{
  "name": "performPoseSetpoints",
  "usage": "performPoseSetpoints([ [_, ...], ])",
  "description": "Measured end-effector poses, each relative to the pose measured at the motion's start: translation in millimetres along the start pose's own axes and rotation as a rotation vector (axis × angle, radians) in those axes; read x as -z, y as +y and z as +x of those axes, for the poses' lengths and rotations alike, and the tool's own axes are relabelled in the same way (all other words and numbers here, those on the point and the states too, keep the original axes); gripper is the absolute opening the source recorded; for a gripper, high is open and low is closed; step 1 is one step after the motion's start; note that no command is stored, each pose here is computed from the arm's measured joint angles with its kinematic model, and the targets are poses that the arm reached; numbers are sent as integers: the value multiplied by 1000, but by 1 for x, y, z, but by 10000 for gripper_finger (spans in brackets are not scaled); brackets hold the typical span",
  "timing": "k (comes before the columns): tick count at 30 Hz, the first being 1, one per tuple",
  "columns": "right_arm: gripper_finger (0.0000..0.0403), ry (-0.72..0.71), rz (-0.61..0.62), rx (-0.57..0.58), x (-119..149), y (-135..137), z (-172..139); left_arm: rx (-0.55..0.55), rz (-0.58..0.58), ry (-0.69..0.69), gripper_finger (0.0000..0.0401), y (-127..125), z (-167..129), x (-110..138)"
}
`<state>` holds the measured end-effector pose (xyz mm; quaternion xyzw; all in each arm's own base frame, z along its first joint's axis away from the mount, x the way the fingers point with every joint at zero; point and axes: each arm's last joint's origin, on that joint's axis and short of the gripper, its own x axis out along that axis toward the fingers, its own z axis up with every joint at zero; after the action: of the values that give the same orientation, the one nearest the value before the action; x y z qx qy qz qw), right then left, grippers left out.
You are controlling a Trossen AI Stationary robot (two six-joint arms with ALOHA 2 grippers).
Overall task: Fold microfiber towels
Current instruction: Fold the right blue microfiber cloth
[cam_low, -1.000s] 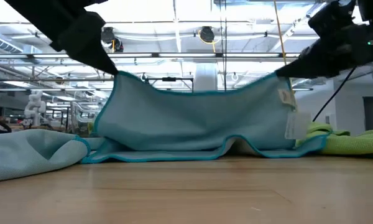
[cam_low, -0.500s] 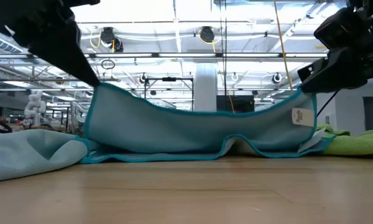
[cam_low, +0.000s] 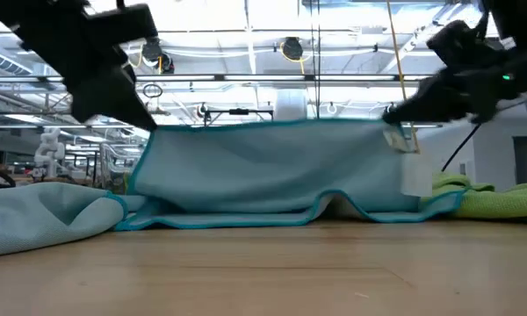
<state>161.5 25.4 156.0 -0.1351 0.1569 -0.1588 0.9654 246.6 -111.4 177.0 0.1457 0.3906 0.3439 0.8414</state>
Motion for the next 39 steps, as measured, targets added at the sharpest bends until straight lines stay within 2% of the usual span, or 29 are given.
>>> performPoseSetpoints([
  [3,4,-114,-26,103,-13,-16,5,-95,-19,8,6,19,5,-8],
  [6,4,-239,-12,139,-25,-30,7,-97,-41,-18,6,36,0,-24],
  [9,4,-299,40,88,-28,-38,7,-62,-87,-67,3,52,-14,-38],
  [13,4,-219,104,-54,-19,-33,9,-6,-133,-120,5,64,-33,-42],
  [20,4,-40,204,-222,-1,-24,11,89,-156,-89,7,45,-32,-24],
  [29,4,62,197,-244,9,-21,10,251,-160,-137,6,9,-23,1],
  [35,4,129,190,-250,15,-20,9,379,-157,-166,8,-3,-23,12],
  [39,4,134,204,-310,16,-19,9,446,-163,-161,5,-7,-22,18],
])
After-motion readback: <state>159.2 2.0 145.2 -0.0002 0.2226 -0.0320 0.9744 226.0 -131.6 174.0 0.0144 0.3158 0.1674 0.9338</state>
